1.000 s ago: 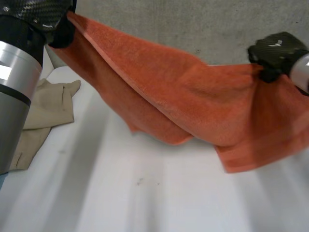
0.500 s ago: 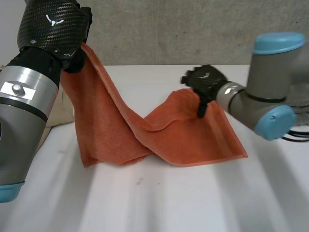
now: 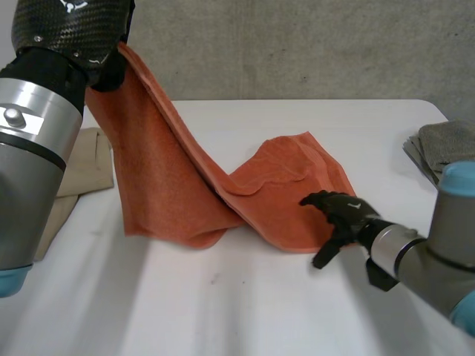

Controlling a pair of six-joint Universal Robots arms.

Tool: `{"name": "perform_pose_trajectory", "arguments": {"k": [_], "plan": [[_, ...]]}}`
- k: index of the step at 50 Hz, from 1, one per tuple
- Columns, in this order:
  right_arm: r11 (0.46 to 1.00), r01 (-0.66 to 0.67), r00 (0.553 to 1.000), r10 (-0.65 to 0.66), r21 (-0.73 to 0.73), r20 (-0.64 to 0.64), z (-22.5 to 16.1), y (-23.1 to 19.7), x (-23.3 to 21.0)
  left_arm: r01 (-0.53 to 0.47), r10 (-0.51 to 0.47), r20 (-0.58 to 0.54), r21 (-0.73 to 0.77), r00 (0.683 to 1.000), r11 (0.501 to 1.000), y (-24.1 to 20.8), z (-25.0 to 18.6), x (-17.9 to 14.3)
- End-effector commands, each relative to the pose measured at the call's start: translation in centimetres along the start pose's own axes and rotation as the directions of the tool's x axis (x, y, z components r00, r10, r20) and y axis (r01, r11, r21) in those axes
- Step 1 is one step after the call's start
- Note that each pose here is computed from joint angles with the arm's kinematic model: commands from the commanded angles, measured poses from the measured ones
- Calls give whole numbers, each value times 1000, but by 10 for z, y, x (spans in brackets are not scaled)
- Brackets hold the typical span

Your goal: Fold the laundry.

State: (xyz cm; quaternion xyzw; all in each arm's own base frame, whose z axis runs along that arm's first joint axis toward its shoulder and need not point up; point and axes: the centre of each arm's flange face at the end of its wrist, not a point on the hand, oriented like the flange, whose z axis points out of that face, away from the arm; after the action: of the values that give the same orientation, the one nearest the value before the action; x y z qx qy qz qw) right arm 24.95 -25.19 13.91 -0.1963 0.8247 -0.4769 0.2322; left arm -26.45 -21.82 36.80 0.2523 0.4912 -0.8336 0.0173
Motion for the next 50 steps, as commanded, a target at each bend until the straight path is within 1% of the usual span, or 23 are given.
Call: {"name": "perform_pose_trajectory", "arguments": {"k": [1, 8, 12, 18, 24, 27, 28, 32, 36, 39, 42, 46, 50], "plan": [[996, -58, 993, 51, 63, 110, 2, 12, -51, 7, -8, 3, 18, 1000, 1000, -7, 0, -1], [989, -27, 998, 18, 146, 61, 14, 12, -72, 20, -19, -17, 34, 1000, 999, -14, -4, 5], [986, -14, 999, 5, 167, 51, 26, 15, -80, 21, -21, -15, 41, 1000, 999, -17, -4, 5], [985, 2, 1000, -1, 170, -8, 48, 21, -73, 24, -24, -10, 50, 1000, 998, -20, -3, 3], [987, 31, 998, -22, 160, -54, 54, 26, -65, 22, -23, 9, 70, 1000, 997, -27, -5, -4], [985, 53, 992, -33, 165, -119, 56, 18, -42, 20, -21, 16, 71, 1000, 997, -27, -4, -6], [985, 58, 986, -31, 163, -166, 58, 14, -22, 19, -20, 18, 71, 1000, 997, -26, -3, -6], [981, 82, 966, -34, 177, -257, 53, -3, 19, 14, -16, 29, 65, 999, 998, -25, -2, -9], [975, 123, 953, -65, 184, -295, 49, -16, 43, 7, -9, 47, 52, 999, 999, -21, 0, -13], [974, 142, 954, -86, 177, -288, 50, -18, 51, 2, -4, 54, 39, 999, 999, -16, 1, -15], [975, 149, 962, -104, 164, -254, 51, -16, 55, -4, 3, 62, 24, 998, 1000, -11, 1, -18], [980, 137, 977, -110, 145, -182, 54, -12, 57, -6, 5, 61, 7, 998, 1000, -6, 1, -18], [981, 134, 985, -116, 142, -129, 48, -19, 65, -8, 8, 52, -3, 999, 1000, -3, -1, -15]]}}
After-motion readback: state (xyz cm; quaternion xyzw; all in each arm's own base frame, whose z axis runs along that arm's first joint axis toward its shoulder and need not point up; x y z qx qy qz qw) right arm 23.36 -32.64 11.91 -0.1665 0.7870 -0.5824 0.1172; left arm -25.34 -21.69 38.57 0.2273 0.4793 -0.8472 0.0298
